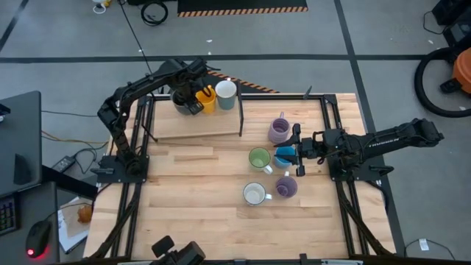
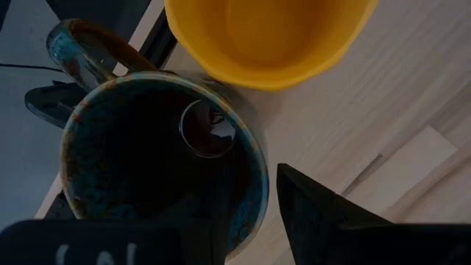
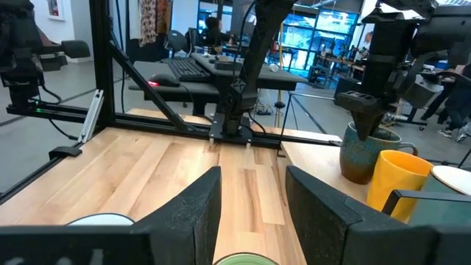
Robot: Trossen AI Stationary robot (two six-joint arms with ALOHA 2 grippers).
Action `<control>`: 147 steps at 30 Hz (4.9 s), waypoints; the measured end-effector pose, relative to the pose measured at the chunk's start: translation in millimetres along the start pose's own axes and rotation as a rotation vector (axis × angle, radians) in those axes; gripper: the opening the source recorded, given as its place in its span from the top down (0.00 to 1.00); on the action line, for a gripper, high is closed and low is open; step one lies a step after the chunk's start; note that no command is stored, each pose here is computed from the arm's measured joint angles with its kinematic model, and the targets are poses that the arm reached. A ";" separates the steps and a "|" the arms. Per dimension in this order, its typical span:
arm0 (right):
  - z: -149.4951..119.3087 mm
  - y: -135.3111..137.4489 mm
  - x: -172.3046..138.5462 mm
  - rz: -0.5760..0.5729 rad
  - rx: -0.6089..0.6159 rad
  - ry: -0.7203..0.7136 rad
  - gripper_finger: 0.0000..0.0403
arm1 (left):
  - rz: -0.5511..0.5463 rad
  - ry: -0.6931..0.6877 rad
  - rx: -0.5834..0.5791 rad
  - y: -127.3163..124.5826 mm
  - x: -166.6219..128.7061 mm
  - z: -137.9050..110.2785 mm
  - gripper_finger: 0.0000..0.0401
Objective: Place coffee mugs
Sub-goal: Put the dark blue patterned mug on the shelf, then put the blue and white mug on the shelf
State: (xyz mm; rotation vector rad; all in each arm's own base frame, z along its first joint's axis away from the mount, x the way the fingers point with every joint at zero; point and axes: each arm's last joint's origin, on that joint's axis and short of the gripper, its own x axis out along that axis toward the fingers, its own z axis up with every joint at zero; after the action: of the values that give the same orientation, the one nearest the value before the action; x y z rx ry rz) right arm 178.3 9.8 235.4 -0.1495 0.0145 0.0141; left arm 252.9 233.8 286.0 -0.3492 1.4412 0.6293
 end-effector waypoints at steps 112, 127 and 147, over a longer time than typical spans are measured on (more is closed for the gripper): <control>-5.8 1.9 -0.2 0.010 0.048 0.060 0.61 | 0.051 -0.527 1.937 -394.0 5.6 -83.9 0.93; -5.3 1.7 -0.2 0.005 0.057 0.055 0.61 | -0.142 -0.243 1.432 -387.5 -40.7 -117.0 0.93; -5.0 1.9 -0.2 0.012 0.052 0.052 0.61 | -0.010 -0.043 0.727 -234.3 -85.5 -136.2 0.93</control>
State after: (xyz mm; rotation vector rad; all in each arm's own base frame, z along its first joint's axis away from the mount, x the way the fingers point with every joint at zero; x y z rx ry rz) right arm 178.0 10.9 230.2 -0.0981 0.0676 0.0222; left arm 281.1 -46.9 319.4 0.2283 1.5215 0.0746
